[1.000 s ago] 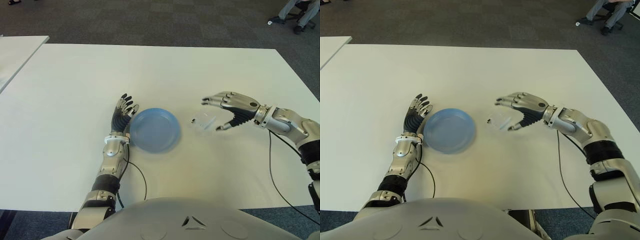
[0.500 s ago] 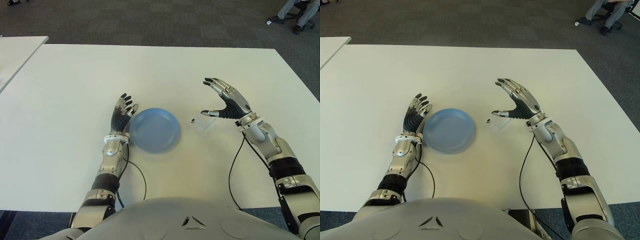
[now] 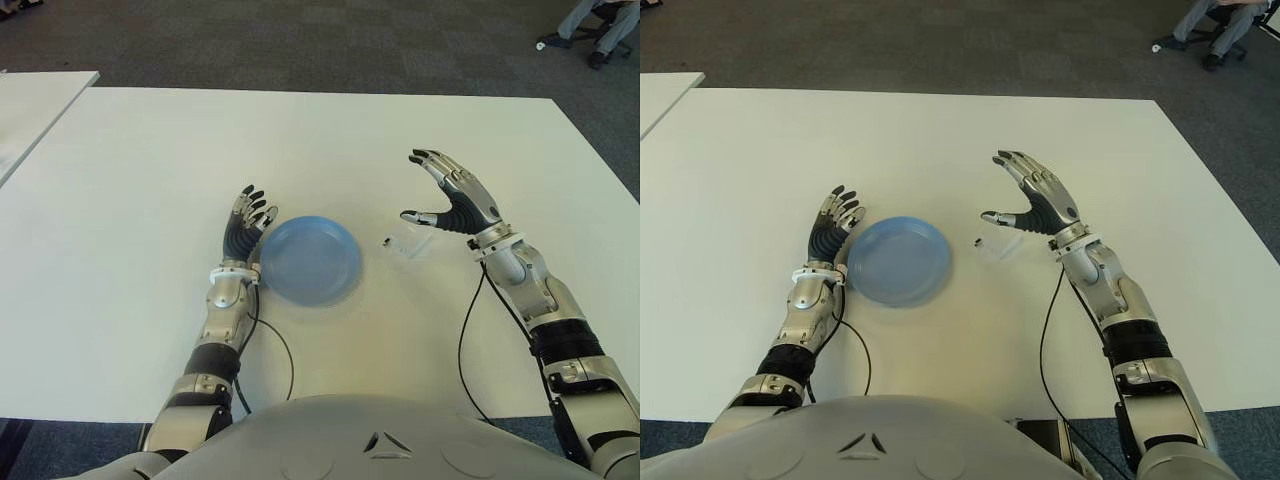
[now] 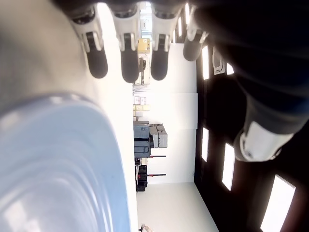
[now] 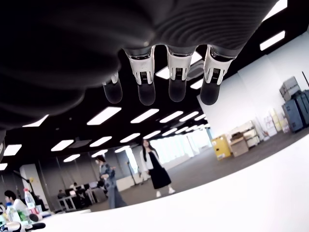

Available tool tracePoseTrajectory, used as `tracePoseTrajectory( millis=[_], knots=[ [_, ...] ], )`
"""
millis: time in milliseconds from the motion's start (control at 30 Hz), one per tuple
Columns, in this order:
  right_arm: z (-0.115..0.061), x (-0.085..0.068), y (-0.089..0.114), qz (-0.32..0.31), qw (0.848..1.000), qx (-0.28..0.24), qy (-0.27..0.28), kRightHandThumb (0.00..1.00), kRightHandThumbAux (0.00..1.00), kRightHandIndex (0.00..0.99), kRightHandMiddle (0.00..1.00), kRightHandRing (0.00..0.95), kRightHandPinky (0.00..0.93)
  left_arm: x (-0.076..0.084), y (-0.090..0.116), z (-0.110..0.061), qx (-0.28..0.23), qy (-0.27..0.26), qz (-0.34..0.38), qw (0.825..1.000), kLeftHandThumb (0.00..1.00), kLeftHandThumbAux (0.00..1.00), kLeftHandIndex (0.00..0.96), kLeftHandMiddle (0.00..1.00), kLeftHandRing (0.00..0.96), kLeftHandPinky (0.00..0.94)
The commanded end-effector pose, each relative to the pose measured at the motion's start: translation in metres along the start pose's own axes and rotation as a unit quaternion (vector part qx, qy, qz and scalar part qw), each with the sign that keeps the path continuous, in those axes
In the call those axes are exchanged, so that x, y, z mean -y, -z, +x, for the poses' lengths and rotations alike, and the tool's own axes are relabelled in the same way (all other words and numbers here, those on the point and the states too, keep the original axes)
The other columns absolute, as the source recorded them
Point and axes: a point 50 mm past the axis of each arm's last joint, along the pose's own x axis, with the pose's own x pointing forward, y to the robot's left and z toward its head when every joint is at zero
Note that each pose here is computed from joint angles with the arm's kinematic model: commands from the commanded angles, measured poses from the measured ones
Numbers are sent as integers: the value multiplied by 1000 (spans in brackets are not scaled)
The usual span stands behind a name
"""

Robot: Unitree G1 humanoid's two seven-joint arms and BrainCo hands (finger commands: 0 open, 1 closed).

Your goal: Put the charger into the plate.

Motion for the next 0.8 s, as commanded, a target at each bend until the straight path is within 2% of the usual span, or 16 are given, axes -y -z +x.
tracePoseTrajectory(
  millis=[33,100,233,533,800],
  knots=[
    [2,-15,-8,11,1000,-11,11,443,265,0,0,0,0,-4,25,-14,-67,-8,0,998,0,581,98,161,171,185],
    [7,-24,-14,14,1000,-15,20,448,256,0,0,0,1,-4,25,-14,-68,-7,1,998,0,580,96,158,168,185],
    [12,-33,-23,15,999,-23,34,445,241,0,0,0,7,-3,25,-13,-69,-7,1,998,0,580,95,156,167,187],
    [15,-40,-33,36,995,-68,68,418,213,0,0,0,25,-3,26,-12,-69,-8,5,998,0,579,86,150,163,186],
    [-1,-47,-39,53,989,-130,48,384,231,0,0,0,4,-2,25,-12,-66,-15,6,998,0,579,90,163,174,191]
  ],
)
